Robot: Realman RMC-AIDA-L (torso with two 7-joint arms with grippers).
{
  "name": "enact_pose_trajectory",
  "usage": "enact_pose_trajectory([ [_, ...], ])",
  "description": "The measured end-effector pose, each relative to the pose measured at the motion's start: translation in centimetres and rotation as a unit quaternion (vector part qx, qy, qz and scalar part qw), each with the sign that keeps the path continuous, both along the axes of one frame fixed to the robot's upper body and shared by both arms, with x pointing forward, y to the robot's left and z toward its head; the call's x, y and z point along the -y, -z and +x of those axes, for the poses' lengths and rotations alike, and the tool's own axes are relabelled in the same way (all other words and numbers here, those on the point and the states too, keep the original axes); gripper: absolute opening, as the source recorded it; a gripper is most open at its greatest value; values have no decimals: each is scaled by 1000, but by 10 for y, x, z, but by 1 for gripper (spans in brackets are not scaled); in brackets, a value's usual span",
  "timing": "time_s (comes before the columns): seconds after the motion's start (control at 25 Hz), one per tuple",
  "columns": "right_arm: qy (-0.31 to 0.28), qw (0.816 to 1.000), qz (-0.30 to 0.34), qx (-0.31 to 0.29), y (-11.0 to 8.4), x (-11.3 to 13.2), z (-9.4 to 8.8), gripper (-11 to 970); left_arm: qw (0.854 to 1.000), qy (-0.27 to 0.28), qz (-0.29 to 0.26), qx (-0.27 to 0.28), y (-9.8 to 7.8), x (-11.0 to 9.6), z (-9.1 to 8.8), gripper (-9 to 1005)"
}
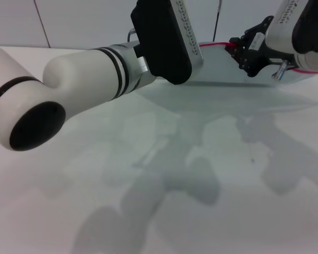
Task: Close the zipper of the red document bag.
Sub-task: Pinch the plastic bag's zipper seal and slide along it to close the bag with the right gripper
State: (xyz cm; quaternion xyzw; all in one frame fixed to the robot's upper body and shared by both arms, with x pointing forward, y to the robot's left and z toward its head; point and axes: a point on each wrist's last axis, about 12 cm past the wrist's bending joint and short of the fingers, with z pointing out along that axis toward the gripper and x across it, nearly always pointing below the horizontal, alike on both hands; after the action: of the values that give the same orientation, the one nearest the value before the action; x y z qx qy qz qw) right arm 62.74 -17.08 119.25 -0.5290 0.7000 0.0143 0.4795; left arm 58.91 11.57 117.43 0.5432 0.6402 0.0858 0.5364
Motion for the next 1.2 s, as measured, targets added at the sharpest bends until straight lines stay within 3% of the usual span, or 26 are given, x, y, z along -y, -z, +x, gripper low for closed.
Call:
enact_pose_trajectory([
  [0.72, -11, 1000, -6, -4, 2, -4, -2, 101, 1000, -3, 0, 0, 0, -1, 1, 127],
  [1.2, -13, 1000, -1, 3, -2, -6, -2, 184, 1000, -1, 0, 0, 0, 0, 0, 131],
])
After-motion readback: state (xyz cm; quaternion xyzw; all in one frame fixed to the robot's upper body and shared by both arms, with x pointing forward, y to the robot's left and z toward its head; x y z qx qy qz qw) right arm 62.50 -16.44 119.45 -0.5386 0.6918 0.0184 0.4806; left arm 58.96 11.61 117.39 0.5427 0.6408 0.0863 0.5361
